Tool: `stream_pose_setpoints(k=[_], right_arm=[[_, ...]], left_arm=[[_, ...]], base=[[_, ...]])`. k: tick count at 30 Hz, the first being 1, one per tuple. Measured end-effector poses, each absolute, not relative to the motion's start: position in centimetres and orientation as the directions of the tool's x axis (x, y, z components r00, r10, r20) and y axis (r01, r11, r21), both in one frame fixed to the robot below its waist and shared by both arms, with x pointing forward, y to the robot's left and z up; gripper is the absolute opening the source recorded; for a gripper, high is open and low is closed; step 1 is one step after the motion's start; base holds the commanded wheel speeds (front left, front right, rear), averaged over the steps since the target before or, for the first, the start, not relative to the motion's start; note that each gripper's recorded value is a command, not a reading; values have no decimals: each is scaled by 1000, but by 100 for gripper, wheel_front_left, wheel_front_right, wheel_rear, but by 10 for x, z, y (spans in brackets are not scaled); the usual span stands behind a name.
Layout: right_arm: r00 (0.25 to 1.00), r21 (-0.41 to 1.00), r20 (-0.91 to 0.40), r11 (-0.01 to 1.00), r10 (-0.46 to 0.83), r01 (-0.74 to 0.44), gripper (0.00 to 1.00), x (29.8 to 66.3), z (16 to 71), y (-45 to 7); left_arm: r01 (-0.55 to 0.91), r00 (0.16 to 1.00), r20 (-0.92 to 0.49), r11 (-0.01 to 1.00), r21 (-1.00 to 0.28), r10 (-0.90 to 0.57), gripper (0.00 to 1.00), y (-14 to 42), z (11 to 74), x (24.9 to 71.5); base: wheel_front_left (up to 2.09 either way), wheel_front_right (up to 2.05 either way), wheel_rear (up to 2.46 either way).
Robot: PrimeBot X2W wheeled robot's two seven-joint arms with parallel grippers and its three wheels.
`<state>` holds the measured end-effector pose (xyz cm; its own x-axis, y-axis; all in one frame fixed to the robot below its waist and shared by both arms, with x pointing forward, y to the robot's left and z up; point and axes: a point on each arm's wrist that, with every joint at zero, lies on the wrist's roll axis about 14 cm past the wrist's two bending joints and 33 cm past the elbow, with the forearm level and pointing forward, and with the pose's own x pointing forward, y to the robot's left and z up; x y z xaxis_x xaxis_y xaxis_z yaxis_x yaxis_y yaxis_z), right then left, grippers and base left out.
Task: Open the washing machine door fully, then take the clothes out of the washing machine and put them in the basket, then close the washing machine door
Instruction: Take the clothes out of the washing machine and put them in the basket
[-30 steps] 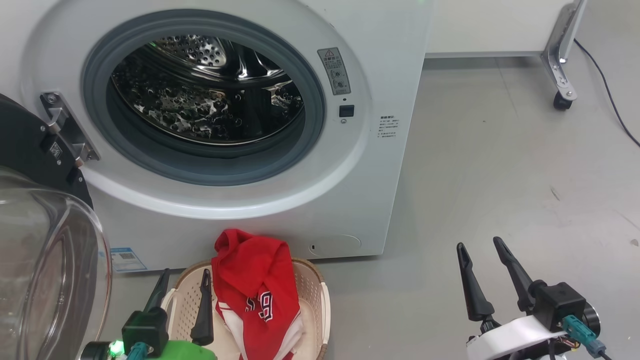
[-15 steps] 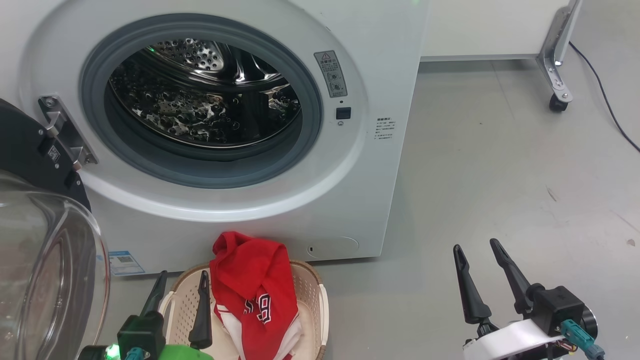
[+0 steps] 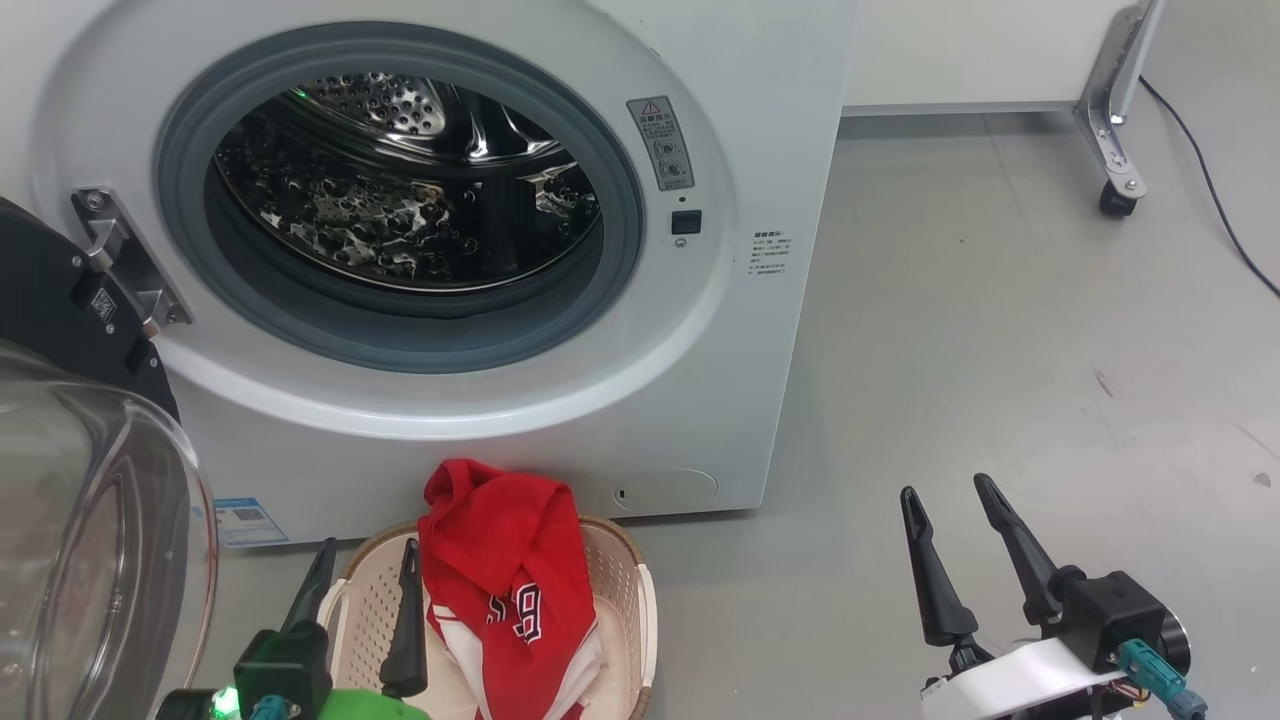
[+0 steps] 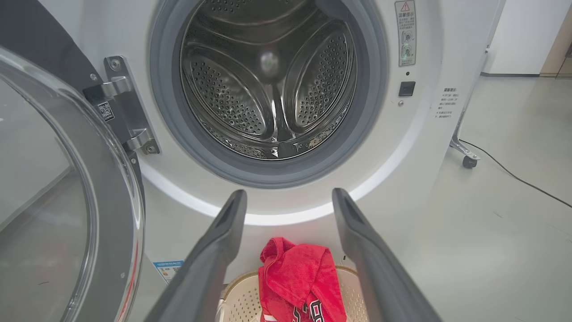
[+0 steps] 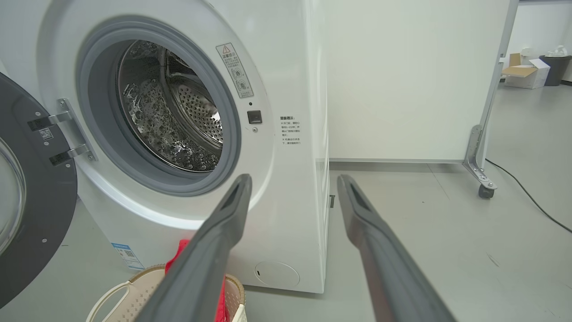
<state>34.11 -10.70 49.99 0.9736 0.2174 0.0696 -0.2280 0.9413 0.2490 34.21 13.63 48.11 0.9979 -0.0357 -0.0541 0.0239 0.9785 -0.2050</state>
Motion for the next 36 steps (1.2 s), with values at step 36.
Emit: stream_pose_setpoints(k=[36], right_arm=[[982,295,-32,941,186,-168,100,399,458,-116]], left_arm=[[256,782,-509,930,-265,-360,100,47,343,422]], base=[[0,0,0]])
